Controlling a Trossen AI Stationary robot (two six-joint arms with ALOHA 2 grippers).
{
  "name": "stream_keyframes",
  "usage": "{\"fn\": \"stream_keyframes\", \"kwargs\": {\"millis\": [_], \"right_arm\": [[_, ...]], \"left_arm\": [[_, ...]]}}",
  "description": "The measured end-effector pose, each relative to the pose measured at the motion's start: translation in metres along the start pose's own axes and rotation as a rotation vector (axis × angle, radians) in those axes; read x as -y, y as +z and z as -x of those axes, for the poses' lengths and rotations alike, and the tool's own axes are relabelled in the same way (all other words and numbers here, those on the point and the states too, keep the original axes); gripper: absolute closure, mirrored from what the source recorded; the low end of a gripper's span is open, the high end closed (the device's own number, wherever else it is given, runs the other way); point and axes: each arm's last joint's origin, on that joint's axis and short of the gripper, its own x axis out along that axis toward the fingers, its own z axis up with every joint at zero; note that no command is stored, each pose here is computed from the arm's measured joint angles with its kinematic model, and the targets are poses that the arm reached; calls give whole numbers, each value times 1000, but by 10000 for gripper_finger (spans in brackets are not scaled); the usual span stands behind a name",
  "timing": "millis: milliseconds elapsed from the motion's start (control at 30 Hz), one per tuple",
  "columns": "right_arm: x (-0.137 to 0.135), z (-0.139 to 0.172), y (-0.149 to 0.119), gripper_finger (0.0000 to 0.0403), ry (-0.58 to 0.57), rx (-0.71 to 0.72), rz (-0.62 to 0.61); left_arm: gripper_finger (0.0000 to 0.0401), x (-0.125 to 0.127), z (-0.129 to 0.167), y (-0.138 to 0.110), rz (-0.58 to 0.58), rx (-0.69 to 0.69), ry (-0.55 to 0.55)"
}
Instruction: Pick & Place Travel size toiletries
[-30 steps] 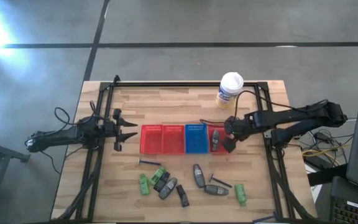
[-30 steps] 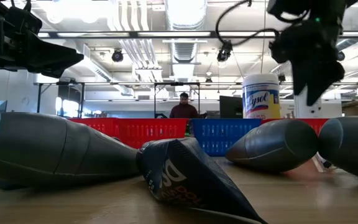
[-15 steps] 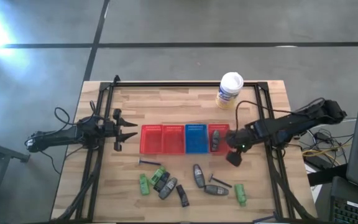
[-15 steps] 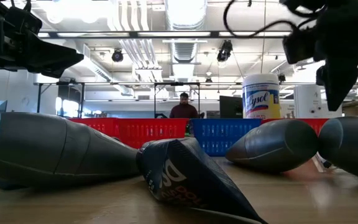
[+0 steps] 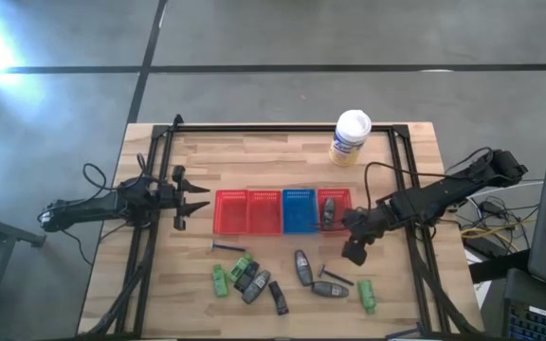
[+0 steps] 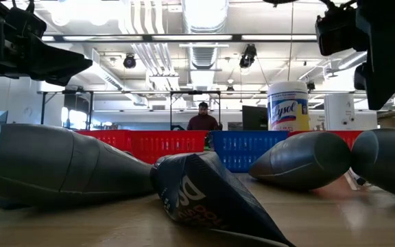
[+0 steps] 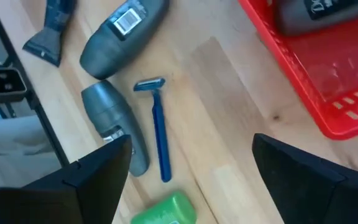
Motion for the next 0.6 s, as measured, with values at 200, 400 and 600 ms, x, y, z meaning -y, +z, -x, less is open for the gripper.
{"fn": "stream_keyframes", "kwargs": {"millis": [200,400,600], "right_arm": [[-1,-1,-4,99,0,-13,-108],[-3,-1,-3,129,16,-6,-303],[-9,-14,-9,137,-5,-46,-417]], "left_arm": [[231,0,0,0,0,0,0],[231,0,0,0,0,0,0],[231,0,0,0,0,0,0]]}}
